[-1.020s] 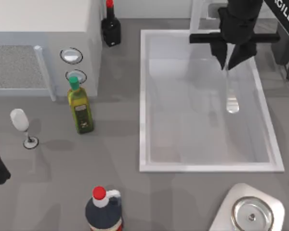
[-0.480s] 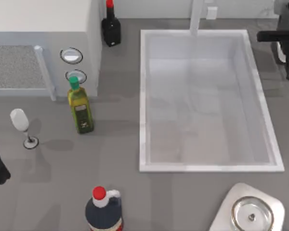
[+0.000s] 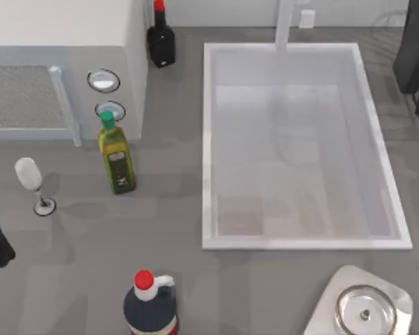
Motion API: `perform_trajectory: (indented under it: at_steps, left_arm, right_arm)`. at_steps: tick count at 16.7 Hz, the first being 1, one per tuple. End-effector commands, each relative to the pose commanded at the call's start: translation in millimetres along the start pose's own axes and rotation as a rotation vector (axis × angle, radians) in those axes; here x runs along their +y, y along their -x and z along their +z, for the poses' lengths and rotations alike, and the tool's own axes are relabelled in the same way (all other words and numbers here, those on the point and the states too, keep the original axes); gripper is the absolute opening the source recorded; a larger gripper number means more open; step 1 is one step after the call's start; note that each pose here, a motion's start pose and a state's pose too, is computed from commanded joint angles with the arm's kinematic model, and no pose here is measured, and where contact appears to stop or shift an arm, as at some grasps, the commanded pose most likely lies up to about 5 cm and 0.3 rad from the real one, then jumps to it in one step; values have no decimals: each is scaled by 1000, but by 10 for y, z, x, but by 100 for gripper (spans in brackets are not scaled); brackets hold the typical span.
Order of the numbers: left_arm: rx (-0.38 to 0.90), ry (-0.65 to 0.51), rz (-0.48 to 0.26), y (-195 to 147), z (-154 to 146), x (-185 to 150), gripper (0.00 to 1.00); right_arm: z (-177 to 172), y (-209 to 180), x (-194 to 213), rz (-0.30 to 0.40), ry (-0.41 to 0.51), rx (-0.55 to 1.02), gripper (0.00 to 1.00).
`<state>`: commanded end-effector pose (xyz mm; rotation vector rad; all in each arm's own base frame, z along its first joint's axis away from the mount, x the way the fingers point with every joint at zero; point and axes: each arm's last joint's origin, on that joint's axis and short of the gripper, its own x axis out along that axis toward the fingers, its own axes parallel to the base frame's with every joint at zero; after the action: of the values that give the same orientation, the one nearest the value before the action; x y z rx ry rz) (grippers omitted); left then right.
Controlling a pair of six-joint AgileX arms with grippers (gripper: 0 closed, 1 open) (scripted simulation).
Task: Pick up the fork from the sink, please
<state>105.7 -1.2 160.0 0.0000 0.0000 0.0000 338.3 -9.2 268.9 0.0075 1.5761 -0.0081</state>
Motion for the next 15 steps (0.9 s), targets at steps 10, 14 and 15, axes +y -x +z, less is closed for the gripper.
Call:
perform_trajectory:
  at_steps: [10,14,15]
  left_arm:
    - [0,0,0,0,0,0,100]
    - [0,0,0,0,0,0,100]
    - [0,0,0,0,0,0,100]
  right_arm:
    - [-21,-123,13,12,8,-17,0]
    - [28,-479,75,31,23,-37,0]
    - [36,-586,87,33,26,-36,0]
